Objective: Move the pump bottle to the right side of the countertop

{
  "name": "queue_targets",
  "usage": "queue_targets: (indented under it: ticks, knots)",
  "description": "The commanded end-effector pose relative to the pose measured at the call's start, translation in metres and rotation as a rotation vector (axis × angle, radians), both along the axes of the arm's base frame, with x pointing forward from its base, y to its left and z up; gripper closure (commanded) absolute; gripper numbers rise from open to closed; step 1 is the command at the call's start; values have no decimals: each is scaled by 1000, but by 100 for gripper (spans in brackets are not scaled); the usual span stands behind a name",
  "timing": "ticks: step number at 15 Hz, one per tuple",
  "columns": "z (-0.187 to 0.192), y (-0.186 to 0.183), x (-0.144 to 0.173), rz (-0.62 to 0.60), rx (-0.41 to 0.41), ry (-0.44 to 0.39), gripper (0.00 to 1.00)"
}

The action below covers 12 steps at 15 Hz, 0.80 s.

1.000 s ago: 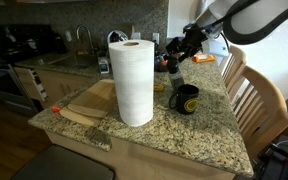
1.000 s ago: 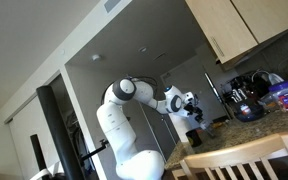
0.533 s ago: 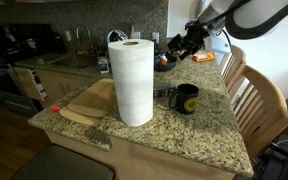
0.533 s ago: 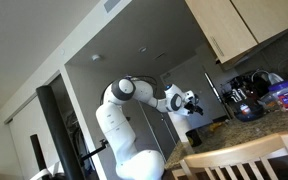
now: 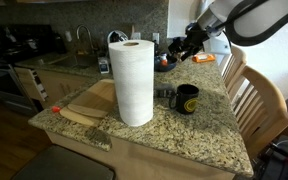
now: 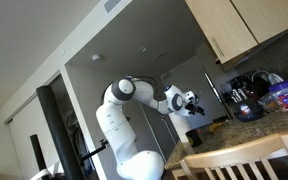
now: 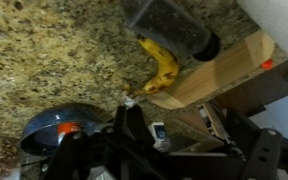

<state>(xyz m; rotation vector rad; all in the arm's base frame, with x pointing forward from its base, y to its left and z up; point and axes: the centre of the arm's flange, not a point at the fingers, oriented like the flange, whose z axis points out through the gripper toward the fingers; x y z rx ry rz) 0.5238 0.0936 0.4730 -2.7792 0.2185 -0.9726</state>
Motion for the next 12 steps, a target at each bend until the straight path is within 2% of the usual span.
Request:
queue_targets:
  ticks: [1,4,6,7,9,12]
  knots:
    - [-31,-5,0,-101,-165,24,0]
    - [-47,-42,2,-200,-277,15,0]
    - [-49,-61,1,-289,-320,25,0]
    - [-27,-84,3,-212,-266,10,0]
    - [-26,-92,0,-264,-291,13,0]
    - [-24,-90,-1,-266,-296,11,0]
